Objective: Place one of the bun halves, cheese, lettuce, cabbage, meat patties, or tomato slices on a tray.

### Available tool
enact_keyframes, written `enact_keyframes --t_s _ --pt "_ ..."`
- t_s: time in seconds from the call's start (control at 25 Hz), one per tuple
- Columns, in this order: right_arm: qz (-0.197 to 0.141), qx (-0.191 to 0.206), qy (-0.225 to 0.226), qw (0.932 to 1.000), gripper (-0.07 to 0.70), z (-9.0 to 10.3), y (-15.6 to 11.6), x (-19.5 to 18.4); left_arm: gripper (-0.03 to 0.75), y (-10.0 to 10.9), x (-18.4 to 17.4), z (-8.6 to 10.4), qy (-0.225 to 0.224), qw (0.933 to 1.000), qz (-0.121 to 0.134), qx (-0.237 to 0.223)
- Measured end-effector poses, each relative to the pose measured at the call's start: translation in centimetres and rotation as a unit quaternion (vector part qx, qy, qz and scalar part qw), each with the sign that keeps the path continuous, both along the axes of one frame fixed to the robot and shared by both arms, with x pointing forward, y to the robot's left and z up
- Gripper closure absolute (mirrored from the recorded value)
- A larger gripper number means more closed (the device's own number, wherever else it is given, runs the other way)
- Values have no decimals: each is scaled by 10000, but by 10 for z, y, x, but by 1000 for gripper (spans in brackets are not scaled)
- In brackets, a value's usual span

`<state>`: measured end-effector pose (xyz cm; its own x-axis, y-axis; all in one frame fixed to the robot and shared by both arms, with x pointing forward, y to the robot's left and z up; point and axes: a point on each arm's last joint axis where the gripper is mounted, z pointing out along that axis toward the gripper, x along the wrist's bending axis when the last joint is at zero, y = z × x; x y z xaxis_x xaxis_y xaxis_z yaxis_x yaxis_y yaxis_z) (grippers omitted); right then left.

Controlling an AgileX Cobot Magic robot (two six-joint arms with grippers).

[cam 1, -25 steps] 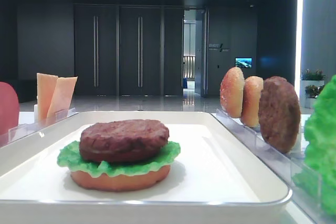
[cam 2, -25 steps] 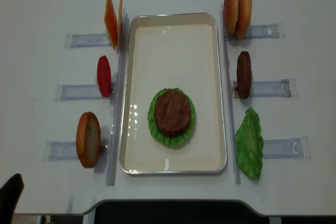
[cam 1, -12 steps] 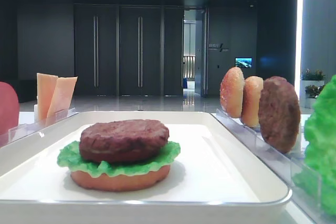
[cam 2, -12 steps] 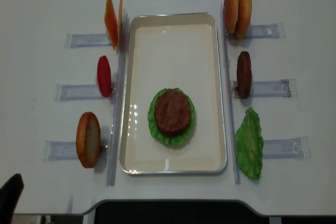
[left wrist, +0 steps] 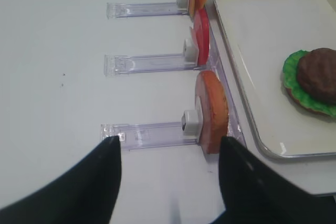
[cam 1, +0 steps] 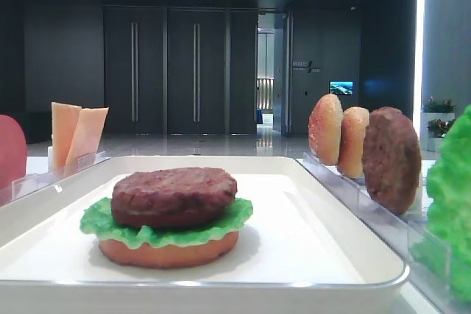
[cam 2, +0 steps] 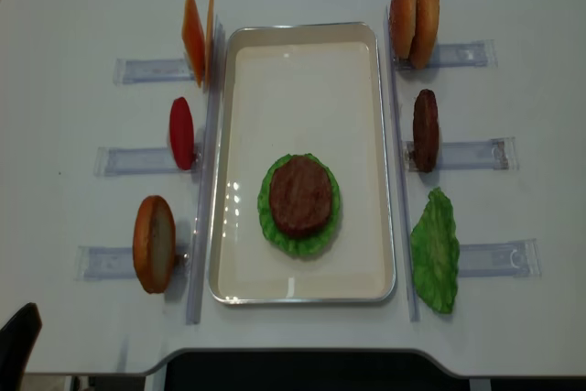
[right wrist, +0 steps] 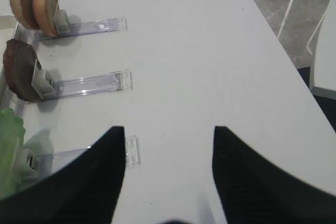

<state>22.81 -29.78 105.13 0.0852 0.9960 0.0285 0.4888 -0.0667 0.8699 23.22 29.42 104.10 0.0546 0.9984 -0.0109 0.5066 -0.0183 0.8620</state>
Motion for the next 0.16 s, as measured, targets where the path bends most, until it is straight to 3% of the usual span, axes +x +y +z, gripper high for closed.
enact_keyframes --t_s 0.16 --pt "0 0 0 10000 269 0 0 0 262 0 0 0 0 10000 0 0"
